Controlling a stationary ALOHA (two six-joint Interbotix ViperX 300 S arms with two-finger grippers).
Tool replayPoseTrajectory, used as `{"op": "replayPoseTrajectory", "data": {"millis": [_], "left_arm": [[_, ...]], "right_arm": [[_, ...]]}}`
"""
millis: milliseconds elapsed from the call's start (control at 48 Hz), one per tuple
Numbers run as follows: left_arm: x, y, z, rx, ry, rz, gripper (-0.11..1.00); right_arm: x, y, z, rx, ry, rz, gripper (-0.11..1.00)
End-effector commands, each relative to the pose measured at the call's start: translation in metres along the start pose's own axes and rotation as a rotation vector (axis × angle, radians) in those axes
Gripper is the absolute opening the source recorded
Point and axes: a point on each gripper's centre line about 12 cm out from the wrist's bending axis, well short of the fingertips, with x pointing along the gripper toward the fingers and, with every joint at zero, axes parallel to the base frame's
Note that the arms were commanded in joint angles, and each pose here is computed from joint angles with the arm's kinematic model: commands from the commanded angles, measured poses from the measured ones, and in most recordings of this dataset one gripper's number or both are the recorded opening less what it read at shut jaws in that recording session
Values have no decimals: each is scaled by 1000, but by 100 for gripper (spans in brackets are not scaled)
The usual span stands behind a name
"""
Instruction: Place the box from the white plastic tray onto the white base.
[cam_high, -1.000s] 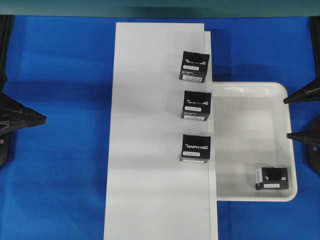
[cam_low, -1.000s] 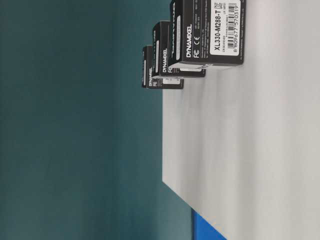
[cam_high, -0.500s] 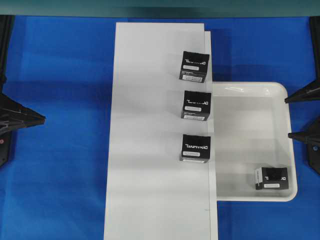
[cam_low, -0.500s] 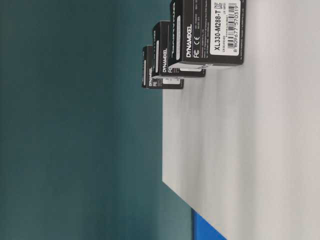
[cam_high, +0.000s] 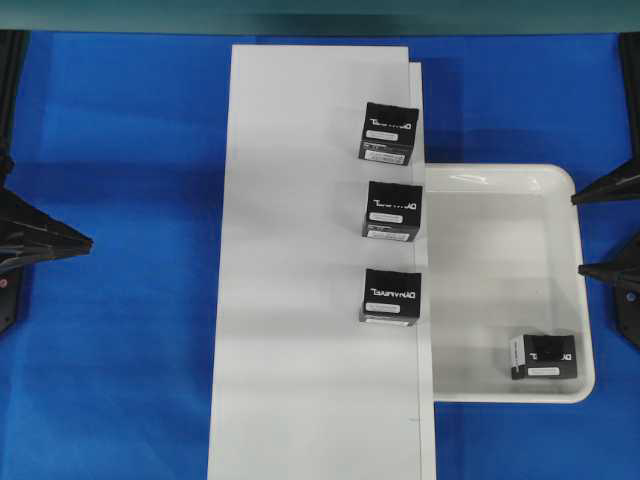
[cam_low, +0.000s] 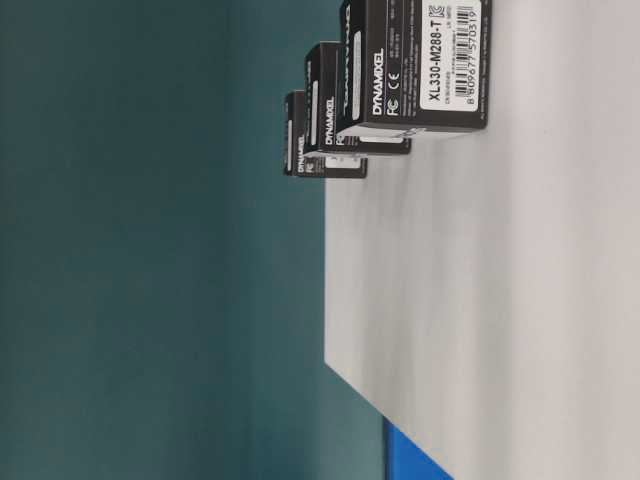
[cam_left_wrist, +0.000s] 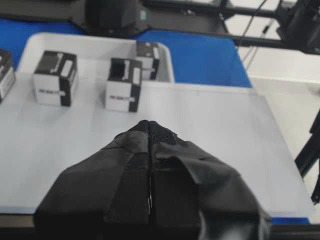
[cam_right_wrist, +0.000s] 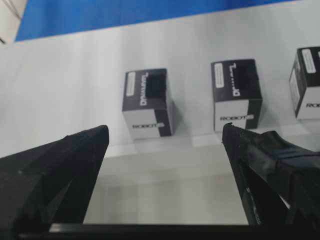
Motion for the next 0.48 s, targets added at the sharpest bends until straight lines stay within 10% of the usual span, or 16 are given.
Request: {"op": "replayPoseTrajectory", "data": {"millis": [0, 458], "left_arm": [[0, -1, 7, 3, -17, -3, -7], [-1, -1, 4, 11, -11, -2, -7]], "right_arm": [[-3, 1, 8, -3, -25, 1, 96], [-2, 0, 0, 4, 38, -3, 96]]}}
